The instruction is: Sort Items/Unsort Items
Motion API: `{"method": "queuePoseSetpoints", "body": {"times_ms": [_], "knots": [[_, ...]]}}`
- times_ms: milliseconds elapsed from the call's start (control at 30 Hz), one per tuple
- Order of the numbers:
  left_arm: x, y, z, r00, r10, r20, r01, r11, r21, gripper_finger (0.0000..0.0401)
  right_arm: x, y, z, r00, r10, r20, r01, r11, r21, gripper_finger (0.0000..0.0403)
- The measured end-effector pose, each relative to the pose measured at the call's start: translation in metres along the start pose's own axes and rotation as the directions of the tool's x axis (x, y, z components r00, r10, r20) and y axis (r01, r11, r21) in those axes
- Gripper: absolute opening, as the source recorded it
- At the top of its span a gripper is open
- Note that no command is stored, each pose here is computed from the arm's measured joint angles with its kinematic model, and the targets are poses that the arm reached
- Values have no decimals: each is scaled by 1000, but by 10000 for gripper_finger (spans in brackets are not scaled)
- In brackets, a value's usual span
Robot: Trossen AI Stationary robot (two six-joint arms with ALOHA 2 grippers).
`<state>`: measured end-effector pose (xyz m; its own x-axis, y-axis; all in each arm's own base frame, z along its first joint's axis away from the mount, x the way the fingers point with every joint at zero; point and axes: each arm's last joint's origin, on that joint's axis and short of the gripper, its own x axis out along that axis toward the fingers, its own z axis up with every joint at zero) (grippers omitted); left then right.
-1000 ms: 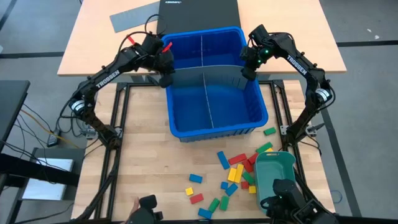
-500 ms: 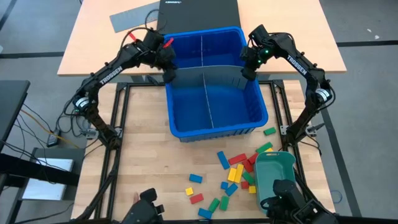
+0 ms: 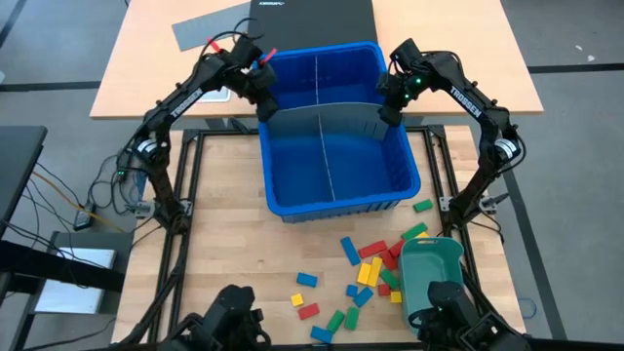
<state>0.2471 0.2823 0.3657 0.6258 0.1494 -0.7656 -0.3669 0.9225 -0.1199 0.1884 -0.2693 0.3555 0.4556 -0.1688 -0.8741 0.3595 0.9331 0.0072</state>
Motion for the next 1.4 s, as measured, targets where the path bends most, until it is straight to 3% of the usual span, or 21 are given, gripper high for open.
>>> {"method": "queuePoseSetpoints", "body": {"times_ms": [267,433,633,800,1033,1267,1400], "knots": [[-17,-11,11,999,-39,37,37,999,31,175,0,0,0,1000,3,-1,-3,1000,1,7],[-13,-7,10,1000,28,0,-28,997,66,178,0,0,0,1000,-1,5,1,1000,-1,7],[-3,-9,10,1000,-2,-22,4,997,72,178,0,0,1,1000,-1,6,1,1000,-2,7],[5,-17,10,997,2,-72,11,984,178,175,0,0,1,1000,-3,8,3,1000,-3,7],[28,-18,2,984,47,-174,-5,973,231,133,0,0,1,1000,-3,8,3,1000,-8,7],[30,-25,0,978,8,-206,40,974,223,21,0,-1,1,1000,-5,12,6,1000,-12,7],[30,-27,-2,974,-1,-225,51,976,214,13,0,-1,1,1000,-6,14,6,1000,-18,7]]}}
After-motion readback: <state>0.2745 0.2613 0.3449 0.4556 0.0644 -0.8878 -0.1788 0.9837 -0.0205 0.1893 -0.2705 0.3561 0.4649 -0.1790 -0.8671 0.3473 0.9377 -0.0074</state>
